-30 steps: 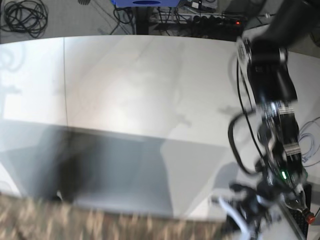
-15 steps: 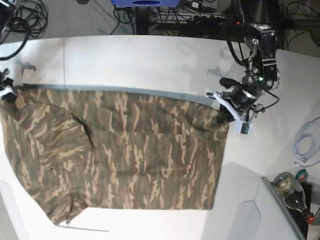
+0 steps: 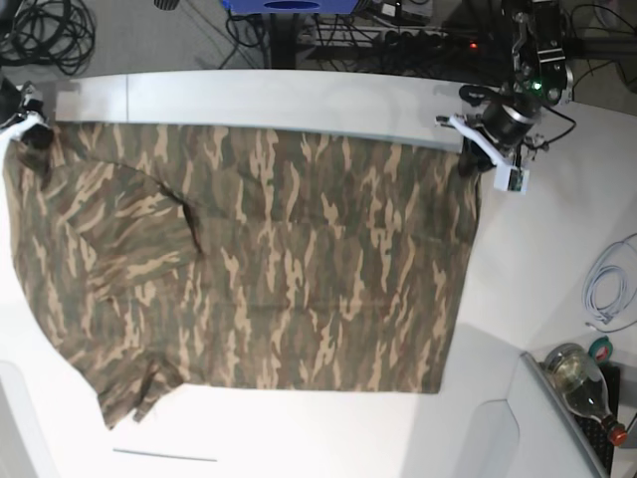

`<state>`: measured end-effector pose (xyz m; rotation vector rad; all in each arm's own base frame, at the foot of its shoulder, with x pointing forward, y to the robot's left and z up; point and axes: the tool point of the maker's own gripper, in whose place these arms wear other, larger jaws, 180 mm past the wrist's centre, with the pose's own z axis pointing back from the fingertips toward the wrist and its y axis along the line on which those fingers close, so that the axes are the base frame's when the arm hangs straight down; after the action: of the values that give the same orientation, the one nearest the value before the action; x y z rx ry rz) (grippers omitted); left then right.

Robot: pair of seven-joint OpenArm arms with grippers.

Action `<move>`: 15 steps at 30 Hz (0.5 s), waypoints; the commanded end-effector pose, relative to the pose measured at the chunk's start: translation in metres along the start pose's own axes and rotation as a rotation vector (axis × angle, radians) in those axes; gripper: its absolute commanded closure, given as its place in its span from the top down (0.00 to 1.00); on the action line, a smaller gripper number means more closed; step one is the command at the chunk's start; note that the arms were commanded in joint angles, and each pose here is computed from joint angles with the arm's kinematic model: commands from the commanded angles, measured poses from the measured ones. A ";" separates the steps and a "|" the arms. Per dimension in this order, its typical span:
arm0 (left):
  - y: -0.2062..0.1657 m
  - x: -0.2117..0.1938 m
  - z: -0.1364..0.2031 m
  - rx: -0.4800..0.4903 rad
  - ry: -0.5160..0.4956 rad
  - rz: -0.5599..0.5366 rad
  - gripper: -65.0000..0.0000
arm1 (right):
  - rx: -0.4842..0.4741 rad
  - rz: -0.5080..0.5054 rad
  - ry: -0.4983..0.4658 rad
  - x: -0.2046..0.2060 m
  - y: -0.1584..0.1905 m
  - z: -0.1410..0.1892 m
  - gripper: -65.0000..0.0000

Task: Layout the t-shirt on the table in an organized manner, then fold the t-shirt properly
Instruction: 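Hold the shirt edge with both grippers, stretching it straight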

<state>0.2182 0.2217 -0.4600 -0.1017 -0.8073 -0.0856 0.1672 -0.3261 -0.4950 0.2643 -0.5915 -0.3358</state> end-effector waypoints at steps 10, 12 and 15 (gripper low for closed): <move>0.017 -0.019 0.020 0.045 0.017 0.018 0.00 | -0.021 0.064 -0.024 0.000 -0.008 0.024 0.00; 0.020 -0.024 0.024 0.052 0.026 0.021 0.00 | -0.018 0.053 -0.014 -0.007 -0.006 0.024 0.00; 0.025 -0.029 0.028 0.068 0.035 0.032 0.00 | -0.024 0.044 0.011 -0.021 -0.009 0.027 0.00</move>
<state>0.1773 0.2423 -0.4716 -0.0698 -0.7401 -0.0281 0.1260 -0.3171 -0.4974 0.2533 -0.5474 -0.3125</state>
